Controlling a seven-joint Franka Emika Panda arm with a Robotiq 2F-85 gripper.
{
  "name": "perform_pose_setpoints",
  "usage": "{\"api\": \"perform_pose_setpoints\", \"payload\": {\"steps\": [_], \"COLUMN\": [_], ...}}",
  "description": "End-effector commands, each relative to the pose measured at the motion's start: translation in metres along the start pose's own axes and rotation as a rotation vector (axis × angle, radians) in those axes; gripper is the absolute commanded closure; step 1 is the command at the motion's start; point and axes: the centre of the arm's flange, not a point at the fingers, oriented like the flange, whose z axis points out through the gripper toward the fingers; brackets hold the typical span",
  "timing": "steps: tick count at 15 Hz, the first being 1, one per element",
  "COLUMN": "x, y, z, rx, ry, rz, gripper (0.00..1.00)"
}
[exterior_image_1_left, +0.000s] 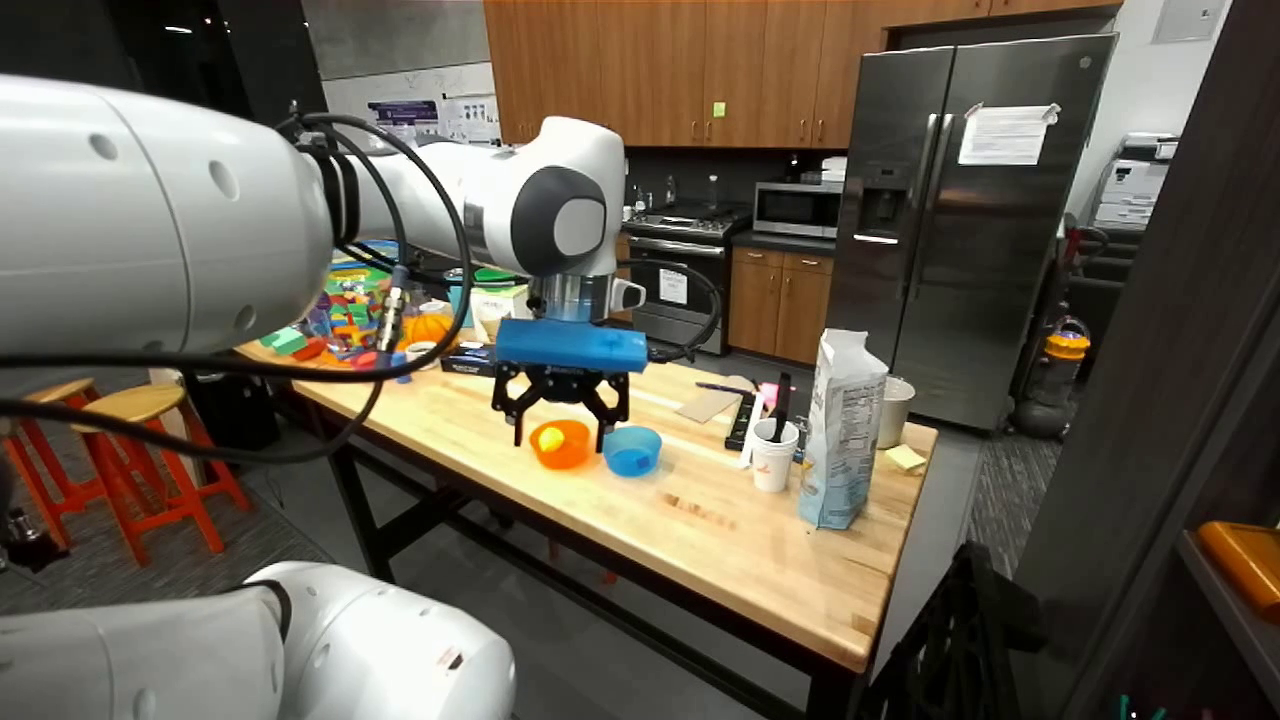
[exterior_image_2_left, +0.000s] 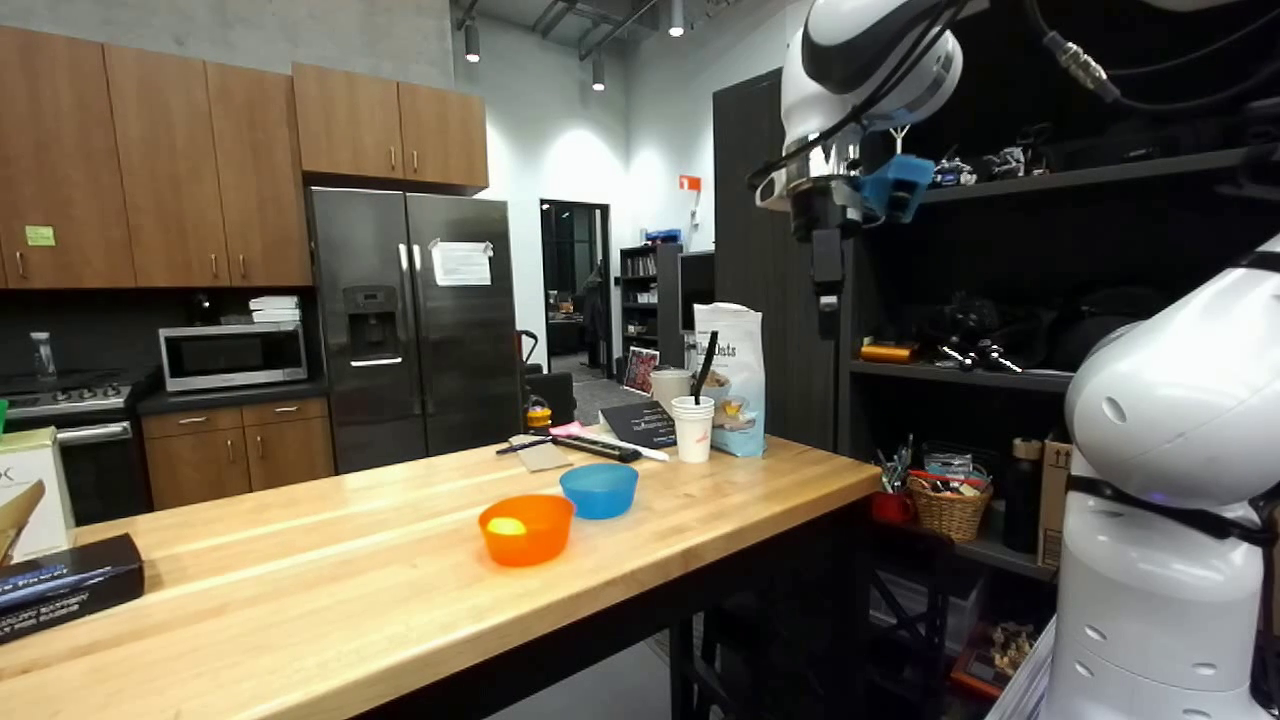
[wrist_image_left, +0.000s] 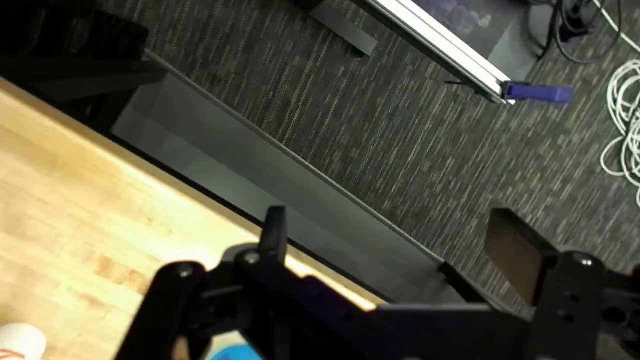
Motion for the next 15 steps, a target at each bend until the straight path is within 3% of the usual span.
{"api": "perform_pose_setpoints", "payload": {"steps": [1, 8, 15], "x": [-0.011, -0.016, -0.029], "y": [0.002, 0.004, 0.003], "z": [0.002, 0.003, 0.001], "rx": [-0.051, -0.090, 0.032], "ry": [-0.038, -0.052, -0.060], "rz": [-0.196, -0.546, -0.816], "gripper": [0.00, 0.00, 0.00]}}
